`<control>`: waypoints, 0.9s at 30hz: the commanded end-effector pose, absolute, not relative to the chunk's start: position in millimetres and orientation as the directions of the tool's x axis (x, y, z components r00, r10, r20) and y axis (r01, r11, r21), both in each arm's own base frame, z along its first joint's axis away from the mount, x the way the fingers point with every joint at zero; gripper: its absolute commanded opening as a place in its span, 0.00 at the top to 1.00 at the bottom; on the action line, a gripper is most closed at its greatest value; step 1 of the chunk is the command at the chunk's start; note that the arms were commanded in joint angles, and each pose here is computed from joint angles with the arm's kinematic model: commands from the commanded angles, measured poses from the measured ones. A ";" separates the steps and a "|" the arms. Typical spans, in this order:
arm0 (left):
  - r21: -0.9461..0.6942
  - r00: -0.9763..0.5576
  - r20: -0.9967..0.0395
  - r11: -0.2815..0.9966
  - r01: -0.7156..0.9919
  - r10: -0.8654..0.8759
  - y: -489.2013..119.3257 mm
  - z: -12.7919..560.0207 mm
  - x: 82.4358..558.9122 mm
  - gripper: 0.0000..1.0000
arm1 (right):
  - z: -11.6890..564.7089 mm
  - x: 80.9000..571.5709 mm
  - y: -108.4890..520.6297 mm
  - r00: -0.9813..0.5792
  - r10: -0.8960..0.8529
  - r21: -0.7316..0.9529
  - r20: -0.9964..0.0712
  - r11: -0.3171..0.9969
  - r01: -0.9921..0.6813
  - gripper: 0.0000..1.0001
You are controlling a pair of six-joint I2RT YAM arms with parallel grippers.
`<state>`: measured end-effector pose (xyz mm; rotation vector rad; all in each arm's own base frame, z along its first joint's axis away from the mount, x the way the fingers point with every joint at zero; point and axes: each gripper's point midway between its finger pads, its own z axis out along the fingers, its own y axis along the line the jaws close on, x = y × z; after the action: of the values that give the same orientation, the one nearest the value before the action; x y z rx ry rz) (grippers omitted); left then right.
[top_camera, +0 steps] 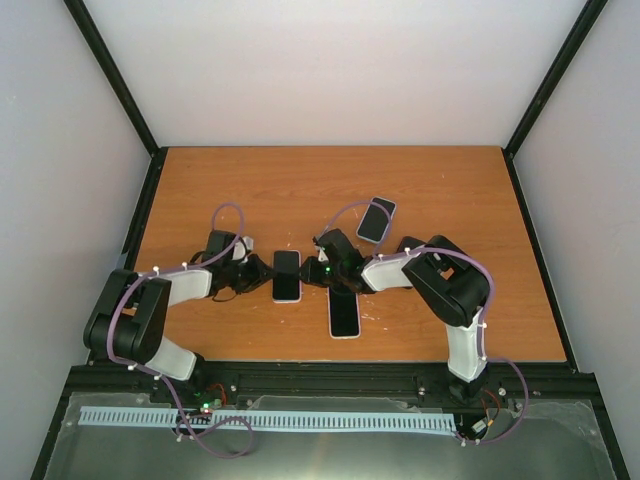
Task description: Put the phone into the phone case
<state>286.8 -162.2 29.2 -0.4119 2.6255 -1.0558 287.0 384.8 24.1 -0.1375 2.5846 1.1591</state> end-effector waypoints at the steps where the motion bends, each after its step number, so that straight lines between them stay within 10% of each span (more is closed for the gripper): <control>1: -0.772 -0.944 -0.109 0.625 -0.118 -0.312 -190.2 34.8 274.9 0.86 | 17.8 271.0 388.2 -0.959 -0.001 0.711 -0.282 0.671 -0.210 0.80; 15: -0.696 -0.908 -0.140 0.691 -0.193 -0.394 -164.8 42.8 279.4 0.65 | 35.1 273.6 381.9 -0.950 0.041 0.713 -0.309 0.671 -0.203 0.74; 27: -0.696 -0.913 -0.168 0.701 -0.158 -0.373 -161.3 40.5 283.3 0.69 | 15.2 273.0 381.0 -0.960 0.050 0.708 -0.275 0.686 -0.167 0.64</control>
<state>272.8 -160.2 32.5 -0.4826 2.6435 -1.0378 280.6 382.5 29.7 -0.1059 2.5843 1.1567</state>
